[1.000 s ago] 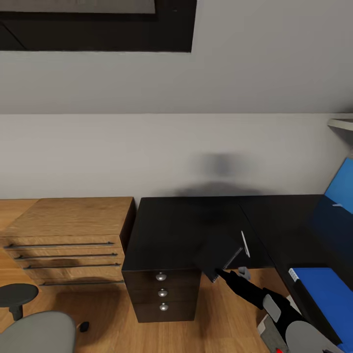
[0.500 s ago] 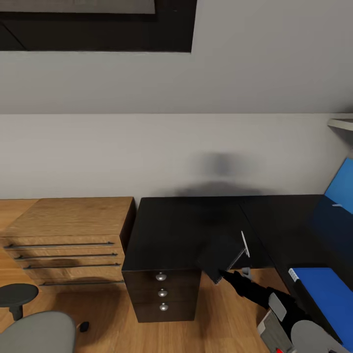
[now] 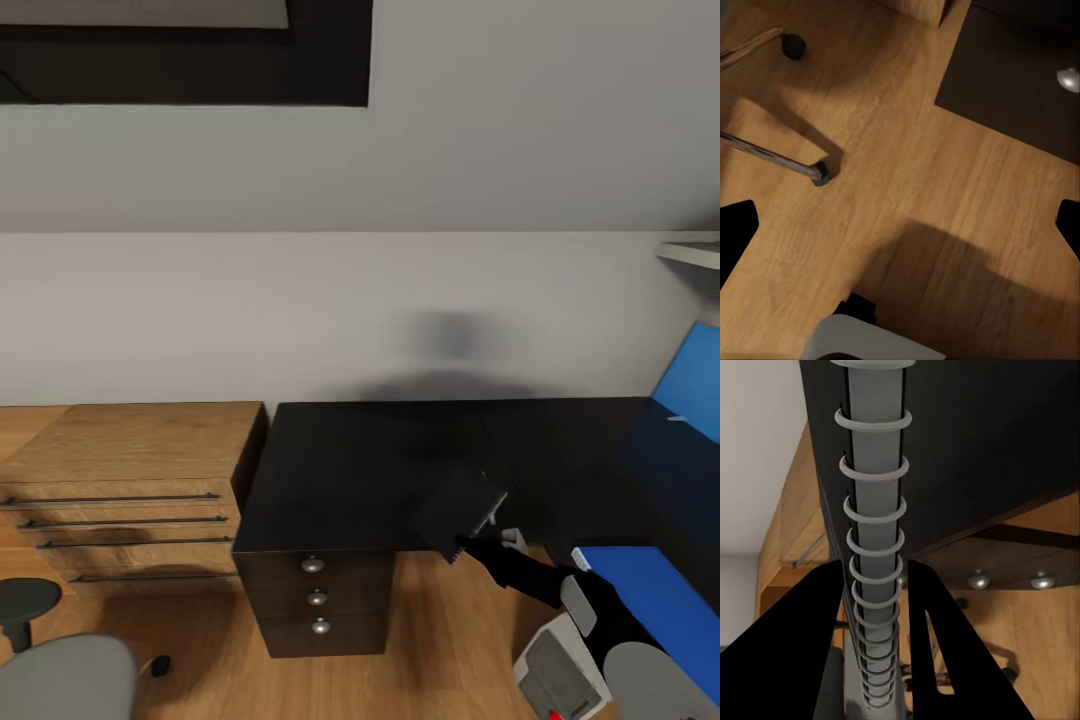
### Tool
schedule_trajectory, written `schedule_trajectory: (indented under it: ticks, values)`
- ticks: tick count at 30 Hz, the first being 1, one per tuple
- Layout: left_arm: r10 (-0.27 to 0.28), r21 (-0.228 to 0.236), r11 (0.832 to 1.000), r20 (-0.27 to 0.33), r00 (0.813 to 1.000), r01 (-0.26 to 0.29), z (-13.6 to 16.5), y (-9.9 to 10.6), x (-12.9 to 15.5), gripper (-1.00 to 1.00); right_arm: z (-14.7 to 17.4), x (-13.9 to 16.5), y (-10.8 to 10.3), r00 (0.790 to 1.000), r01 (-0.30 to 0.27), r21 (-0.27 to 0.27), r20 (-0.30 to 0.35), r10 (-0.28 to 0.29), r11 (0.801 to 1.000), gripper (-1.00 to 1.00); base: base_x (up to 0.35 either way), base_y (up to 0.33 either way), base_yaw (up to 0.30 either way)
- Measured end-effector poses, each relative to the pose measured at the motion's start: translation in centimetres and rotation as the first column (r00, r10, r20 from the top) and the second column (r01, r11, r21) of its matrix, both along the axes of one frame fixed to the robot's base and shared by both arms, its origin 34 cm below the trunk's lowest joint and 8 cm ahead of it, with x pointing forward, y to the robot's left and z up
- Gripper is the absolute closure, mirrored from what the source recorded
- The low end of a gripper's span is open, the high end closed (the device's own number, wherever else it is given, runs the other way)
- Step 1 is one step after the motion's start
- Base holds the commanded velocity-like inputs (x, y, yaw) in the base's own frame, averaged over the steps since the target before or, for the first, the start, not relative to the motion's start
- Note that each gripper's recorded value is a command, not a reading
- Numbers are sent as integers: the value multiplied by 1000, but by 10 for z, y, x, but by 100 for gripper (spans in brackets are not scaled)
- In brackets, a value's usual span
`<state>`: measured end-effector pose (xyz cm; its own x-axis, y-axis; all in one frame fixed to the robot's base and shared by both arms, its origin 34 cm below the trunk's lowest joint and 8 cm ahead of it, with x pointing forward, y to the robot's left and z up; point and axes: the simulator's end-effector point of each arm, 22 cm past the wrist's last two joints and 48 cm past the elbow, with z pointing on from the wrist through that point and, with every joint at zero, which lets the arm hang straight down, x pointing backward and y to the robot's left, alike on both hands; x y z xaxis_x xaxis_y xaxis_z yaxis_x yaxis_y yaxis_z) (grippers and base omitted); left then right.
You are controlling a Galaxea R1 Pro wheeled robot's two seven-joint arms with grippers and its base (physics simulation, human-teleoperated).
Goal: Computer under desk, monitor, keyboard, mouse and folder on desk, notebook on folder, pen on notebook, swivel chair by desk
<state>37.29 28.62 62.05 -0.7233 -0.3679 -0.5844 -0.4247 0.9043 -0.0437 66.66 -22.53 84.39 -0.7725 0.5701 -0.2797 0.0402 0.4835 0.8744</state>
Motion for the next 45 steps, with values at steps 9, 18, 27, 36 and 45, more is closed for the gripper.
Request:
schedule_trajectory:
  ticks: [9,18,27,36,45]
  values:
    - [2,2,1000,0,1000,-2,0,2,0,-100,12,2,0,999,-10,30,48,9,999,100,0,-24,0]
    - [2,2,1000,0,1000,-2,0,2,0,-100,12,0,-23,992,12,-11,127,-11,1000,100,0,-1,0]
    - [1,2,1000,-2,1000,-1,0,2,-1,-100,25,8,-39,987,88,73,129,-97,993,100,0,0,-135]
    - [1,2,1000,-2,1000,-1,0,1,-1,-100,27,9,-40,986,97,84,130,-107,992,100,0,0,-265]
    - [2,1,1000,-2,1000,-2,0,1,-1,-100,26,9,-41,986,98,83,129,-108,992,100,0,0,-270]
